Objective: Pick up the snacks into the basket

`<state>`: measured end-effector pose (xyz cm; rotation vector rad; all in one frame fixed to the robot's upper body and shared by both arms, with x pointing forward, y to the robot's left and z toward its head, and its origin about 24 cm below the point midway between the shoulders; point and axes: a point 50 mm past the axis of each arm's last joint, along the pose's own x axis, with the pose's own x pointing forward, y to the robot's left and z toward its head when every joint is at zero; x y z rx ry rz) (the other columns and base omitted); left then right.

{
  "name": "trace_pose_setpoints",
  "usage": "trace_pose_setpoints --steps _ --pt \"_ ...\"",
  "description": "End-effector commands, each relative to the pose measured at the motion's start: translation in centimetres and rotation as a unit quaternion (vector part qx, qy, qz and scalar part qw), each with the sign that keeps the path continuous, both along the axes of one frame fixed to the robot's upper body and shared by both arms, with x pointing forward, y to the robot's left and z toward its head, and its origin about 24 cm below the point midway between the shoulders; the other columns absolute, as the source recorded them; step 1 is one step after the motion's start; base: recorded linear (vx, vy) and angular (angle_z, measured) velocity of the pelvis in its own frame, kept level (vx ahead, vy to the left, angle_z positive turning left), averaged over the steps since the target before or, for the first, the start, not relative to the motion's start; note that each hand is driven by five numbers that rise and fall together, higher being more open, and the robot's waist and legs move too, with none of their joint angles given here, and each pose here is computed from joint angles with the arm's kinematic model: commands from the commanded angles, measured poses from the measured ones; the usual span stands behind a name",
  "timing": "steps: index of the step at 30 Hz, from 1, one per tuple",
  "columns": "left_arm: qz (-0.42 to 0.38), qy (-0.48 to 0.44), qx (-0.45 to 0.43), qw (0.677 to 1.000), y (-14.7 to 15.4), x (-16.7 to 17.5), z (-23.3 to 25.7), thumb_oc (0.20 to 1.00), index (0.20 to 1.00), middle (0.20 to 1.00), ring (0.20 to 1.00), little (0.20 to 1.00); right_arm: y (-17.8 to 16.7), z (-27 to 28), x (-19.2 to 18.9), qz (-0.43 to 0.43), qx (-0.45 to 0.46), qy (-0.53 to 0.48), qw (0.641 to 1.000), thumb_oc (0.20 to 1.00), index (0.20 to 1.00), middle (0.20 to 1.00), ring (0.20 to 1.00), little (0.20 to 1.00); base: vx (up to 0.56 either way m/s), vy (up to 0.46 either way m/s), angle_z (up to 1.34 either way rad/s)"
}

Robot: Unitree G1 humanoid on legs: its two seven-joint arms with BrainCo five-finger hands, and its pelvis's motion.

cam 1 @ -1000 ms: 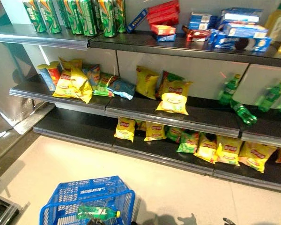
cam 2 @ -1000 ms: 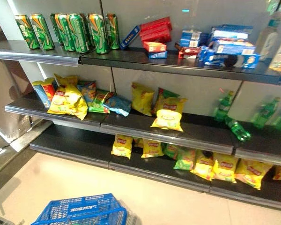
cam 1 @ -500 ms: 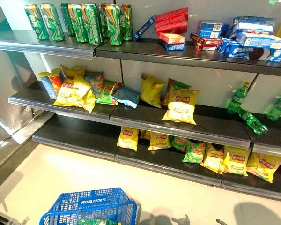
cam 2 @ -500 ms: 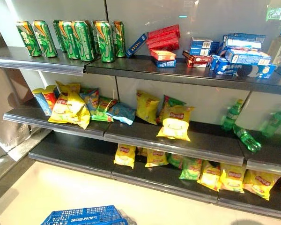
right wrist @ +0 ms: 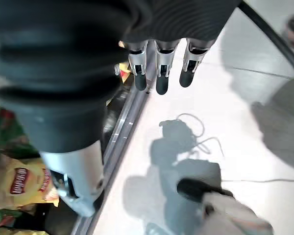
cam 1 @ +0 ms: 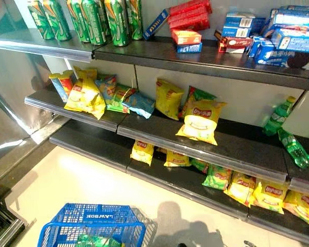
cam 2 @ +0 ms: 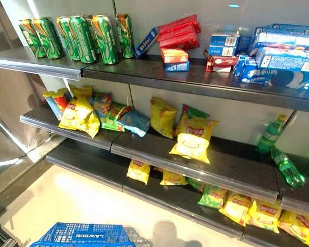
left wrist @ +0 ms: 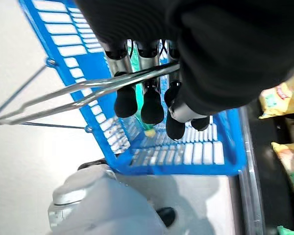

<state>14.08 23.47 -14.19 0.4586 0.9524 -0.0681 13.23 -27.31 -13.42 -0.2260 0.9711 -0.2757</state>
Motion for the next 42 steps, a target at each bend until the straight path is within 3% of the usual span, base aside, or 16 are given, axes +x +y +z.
trace_pose_setpoints --steps 1,12,23,36,42 --pt "-0.018 -0.020 0.010 1.000 0.4 0.5 0.6 0.200 0.200 0.200 0.200 0.200 -0.5 1.2 1.6 0.047 -0.025 -0.036 0.998 1.000 1.000 1.000 1.000 1.000 0.11 -0.168 0.29" --pt "-0.009 -0.034 0.022 0.999 1.5 0.2 0.9 0.200 0.200 0.200 0.200 0.200 2.6 5.6 7.2 0.166 -0.020 -0.185 0.969 1.000 1.000 1.000 1.000 1.000 0.09 0.033 -0.09" --pt "0.011 -0.032 0.047 0.998 2.9 -0.3 1.1 0.200 0.200 0.200 0.200 0.200 7.8 12.5 13.6 0.244 0.031 -0.356 0.902 1.000 1.000 1.000 1.000 1.000 0.03 0.069 -0.07" --pt "-0.008 -0.034 0.045 0.998 3.0 -0.4 1.3 0.200 0.200 0.200 0.200 0.200 11.0 17.6 20.1 0.298 -0.016 -0.403 0.865 1.000 1.000 1.000 1.000 1.000 0.01 -0.004 0.03" --pt "-0.001 -0.017 0.044 0.999 2.9 -1.0 0.9 0.200 0.200 0.200 0.200 0.200 11.0 18.0 21.2 0.255 -0.002 -0.410 0.876 1.000 1.000 1.000 1.000 1.000 0.01 -0.012 0.05"
